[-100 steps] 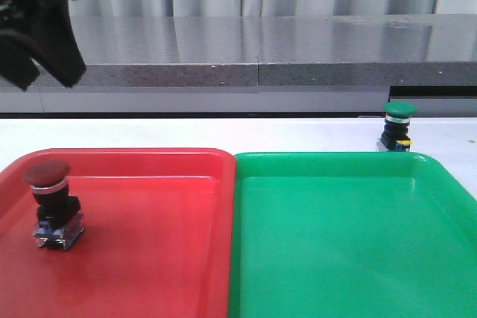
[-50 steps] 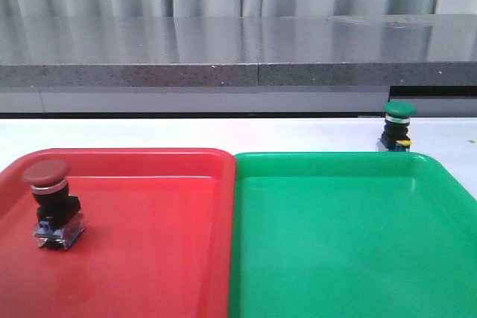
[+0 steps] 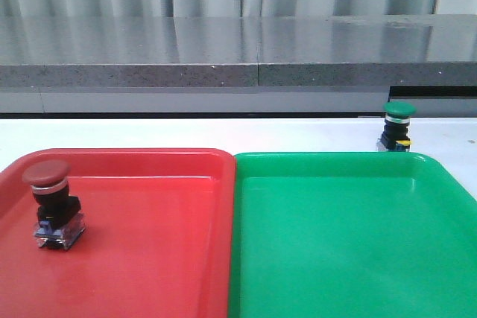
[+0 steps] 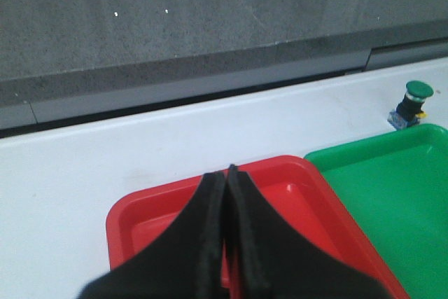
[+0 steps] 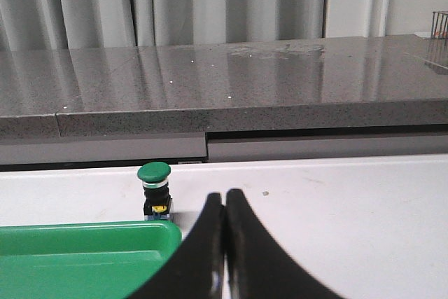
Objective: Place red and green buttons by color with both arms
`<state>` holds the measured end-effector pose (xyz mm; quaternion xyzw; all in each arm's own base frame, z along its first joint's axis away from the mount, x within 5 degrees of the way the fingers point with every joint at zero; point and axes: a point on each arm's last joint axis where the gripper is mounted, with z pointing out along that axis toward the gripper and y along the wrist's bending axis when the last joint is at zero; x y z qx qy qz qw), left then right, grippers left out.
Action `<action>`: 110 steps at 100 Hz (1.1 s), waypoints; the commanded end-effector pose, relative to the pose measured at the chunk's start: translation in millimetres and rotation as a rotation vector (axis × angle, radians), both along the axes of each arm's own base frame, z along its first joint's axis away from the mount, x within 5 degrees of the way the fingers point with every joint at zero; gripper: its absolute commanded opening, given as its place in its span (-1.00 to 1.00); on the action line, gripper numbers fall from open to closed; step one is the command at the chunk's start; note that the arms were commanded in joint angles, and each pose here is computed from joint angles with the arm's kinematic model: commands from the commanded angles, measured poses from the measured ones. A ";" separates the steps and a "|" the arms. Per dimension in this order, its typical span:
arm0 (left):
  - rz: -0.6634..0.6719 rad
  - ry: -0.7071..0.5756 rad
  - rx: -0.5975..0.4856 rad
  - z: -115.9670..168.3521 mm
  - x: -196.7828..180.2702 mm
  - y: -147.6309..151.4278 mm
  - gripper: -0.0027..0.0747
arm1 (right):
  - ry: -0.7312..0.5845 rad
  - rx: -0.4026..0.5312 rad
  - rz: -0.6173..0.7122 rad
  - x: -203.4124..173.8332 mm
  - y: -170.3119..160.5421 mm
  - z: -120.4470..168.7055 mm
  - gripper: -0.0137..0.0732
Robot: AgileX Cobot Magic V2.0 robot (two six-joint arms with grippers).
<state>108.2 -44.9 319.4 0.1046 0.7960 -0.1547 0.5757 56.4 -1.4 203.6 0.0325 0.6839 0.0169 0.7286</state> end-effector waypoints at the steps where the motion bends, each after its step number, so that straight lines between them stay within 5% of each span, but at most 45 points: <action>1: -0.009 -0.143 -0.068 12.9 -6.4 1.4 -0.98 | -0.108 -0.019 0.006 -3.5 0.7 13.8 -0.83; 62: -0.007 -0.266 -0.120 -58.4 -29.6 11.5 -0.98 | -0.108 -0.019 0.006 -3.5 0.7 13.8 -0.83; 110: 0.260 -0.308 -0.076 -97.7 -41.6 36.2 -0.98 | -0.108 -0.019 0.006 -3.5 0.7 13.8 -0.83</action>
